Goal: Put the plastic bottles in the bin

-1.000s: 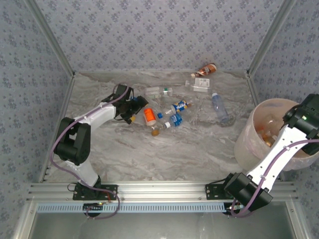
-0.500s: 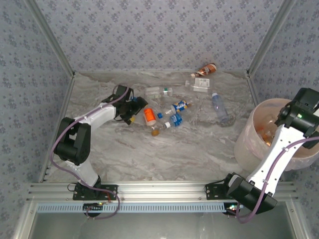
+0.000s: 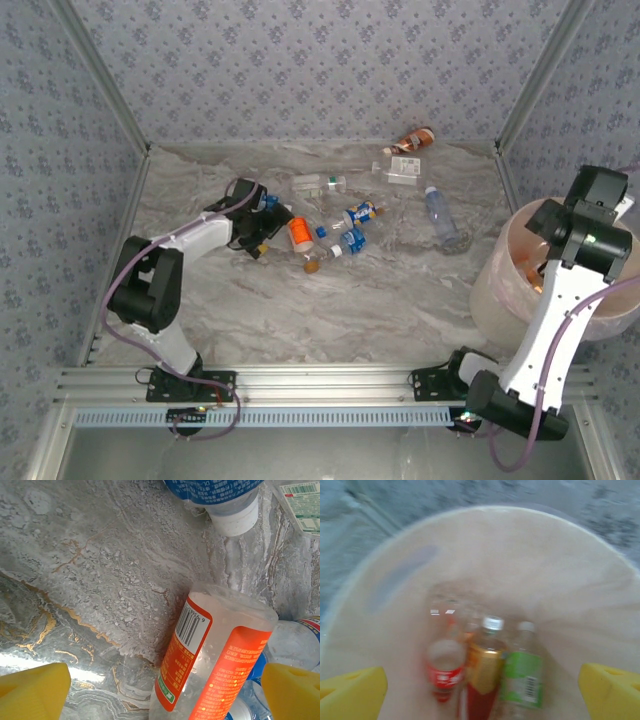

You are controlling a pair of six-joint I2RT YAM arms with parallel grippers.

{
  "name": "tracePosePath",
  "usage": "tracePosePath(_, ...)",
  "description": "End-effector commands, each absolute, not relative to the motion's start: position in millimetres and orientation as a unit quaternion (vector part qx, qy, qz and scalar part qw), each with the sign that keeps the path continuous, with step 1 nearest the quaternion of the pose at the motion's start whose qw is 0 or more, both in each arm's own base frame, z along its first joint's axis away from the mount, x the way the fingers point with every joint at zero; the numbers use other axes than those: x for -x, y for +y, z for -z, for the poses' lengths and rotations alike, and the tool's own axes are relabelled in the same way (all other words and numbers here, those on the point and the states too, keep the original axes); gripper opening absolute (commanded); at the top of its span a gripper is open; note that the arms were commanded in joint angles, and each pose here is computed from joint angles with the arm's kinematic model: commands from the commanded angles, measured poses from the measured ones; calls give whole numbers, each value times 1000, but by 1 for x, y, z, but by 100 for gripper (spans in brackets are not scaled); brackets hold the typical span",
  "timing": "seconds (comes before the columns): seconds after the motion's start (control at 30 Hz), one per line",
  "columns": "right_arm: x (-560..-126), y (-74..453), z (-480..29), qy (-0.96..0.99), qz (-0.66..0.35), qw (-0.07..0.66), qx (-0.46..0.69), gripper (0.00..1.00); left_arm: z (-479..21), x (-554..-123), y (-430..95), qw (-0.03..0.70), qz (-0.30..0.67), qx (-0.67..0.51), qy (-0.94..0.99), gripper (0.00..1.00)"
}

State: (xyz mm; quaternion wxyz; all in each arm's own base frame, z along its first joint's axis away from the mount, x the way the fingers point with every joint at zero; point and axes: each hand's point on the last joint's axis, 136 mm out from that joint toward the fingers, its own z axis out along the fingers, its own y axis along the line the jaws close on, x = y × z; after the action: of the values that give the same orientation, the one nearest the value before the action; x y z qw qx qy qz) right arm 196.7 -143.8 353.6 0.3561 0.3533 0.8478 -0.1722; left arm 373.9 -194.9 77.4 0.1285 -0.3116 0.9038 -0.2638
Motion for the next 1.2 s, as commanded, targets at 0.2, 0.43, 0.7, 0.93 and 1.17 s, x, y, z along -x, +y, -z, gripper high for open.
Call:
tracePosePath(0.2,-269,-30,-401,826,-73,509,-230,100,-104,-372,-198,165,285,303,894,98)
tracePosePath(0.43,-302,54,-384,841,-146,514,-87,100,-109,-361,-212,173,283,303,893,98)
tracePosePath(0.7,-321,113,-362,825,-178,537,-16,100,-106,-359,-241,160,306,310,886,98)
tracePosePath(0.93,-320,137,-332,835,-179,520,7,100,-102,-374,-235,206,190,231,932,98)
tracePosePath(1.17,-320,132,-319,847,-154,509,-3,100,-90,-357,-245,211,127,195,949,98)
